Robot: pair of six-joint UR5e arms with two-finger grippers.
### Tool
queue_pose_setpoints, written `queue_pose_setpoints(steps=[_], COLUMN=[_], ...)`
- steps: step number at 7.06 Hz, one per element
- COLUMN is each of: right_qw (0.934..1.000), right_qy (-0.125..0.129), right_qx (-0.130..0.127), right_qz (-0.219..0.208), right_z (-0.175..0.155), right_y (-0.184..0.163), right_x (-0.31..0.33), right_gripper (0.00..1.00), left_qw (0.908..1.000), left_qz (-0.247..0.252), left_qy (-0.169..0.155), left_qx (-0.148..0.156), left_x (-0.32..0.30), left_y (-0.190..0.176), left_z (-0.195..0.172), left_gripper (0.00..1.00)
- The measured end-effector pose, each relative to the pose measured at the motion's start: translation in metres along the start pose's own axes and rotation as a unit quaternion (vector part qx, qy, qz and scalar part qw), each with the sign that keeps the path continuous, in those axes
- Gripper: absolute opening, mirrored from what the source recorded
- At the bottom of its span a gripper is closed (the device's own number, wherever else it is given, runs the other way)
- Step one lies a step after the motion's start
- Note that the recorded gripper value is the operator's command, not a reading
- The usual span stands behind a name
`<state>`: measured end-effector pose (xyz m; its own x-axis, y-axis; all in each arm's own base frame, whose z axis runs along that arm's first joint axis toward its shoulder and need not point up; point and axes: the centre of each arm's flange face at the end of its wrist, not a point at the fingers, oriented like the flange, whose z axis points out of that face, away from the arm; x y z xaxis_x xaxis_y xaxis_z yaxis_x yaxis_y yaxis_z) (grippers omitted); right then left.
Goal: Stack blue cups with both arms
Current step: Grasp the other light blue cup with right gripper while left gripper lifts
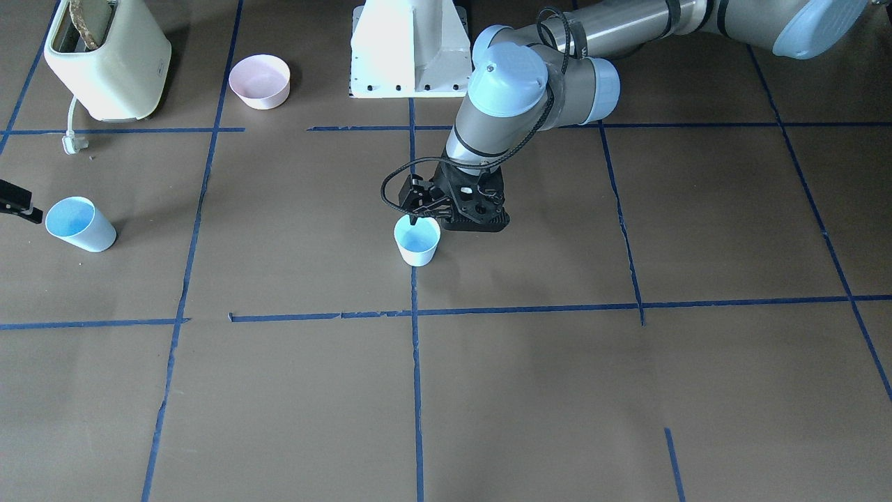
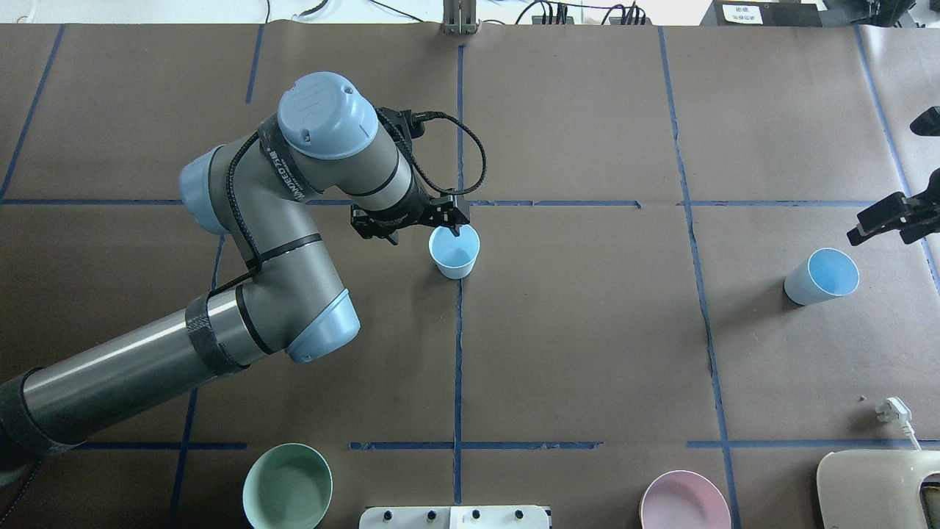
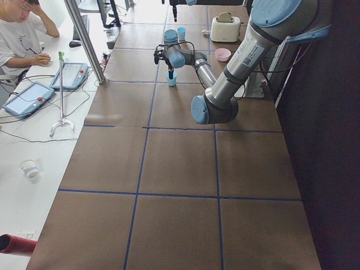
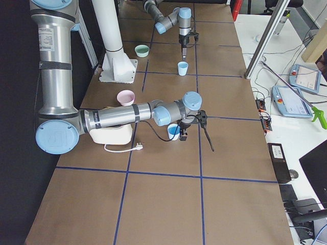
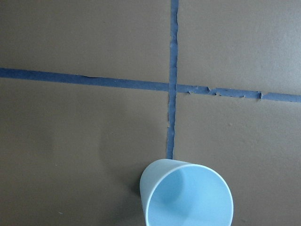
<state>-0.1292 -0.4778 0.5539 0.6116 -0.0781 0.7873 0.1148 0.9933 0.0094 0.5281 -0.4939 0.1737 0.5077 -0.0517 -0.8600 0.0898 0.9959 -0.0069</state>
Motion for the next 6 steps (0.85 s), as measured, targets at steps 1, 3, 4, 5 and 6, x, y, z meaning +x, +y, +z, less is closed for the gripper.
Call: queue_pose_setpoints(steps=[1,3,4,5,6], right_qw=[0.9999,0.9995,0.9992,0.9987,0.9983], right_qy=[0.004,0.021,0.026,0.029,0.032], right_qx=[-0.011,-0.023,-0.032,-0.041,-0.049], right_qz=[0.0,-0.001,0.001,0.002,0.003], right_z=[0.01,0.027,0.037,0.047,0.056], right_y=[0.011,0.017,0.017,0.015,0.014], right_x=[-0.006,-0.007,-0.004,-0.003,-0.002], right_gripper=[1.0,0.99,0.99,0.98,0.94], left_qw=[1.0,1.0,1.0,1.0,1.0], left_qz=[-0.001,-0.002,-0.003,-0.002,-0.001], left_qy=[-0.001,0.0,0.0,0.001,0.002], left_qx=[0.003,0.005,0.005,0.005,0.006], left_x=[-0.005,-0.006,-0.008,-0.011,-0.014], left_y=[-0.003,-0.004,-0.004,-0.003,0.0], left_z=[-0.001,-0.003,-0.004,-0.005,-0.007], left_gripper=[1.0,1.0,1.0,1.0,1.0])
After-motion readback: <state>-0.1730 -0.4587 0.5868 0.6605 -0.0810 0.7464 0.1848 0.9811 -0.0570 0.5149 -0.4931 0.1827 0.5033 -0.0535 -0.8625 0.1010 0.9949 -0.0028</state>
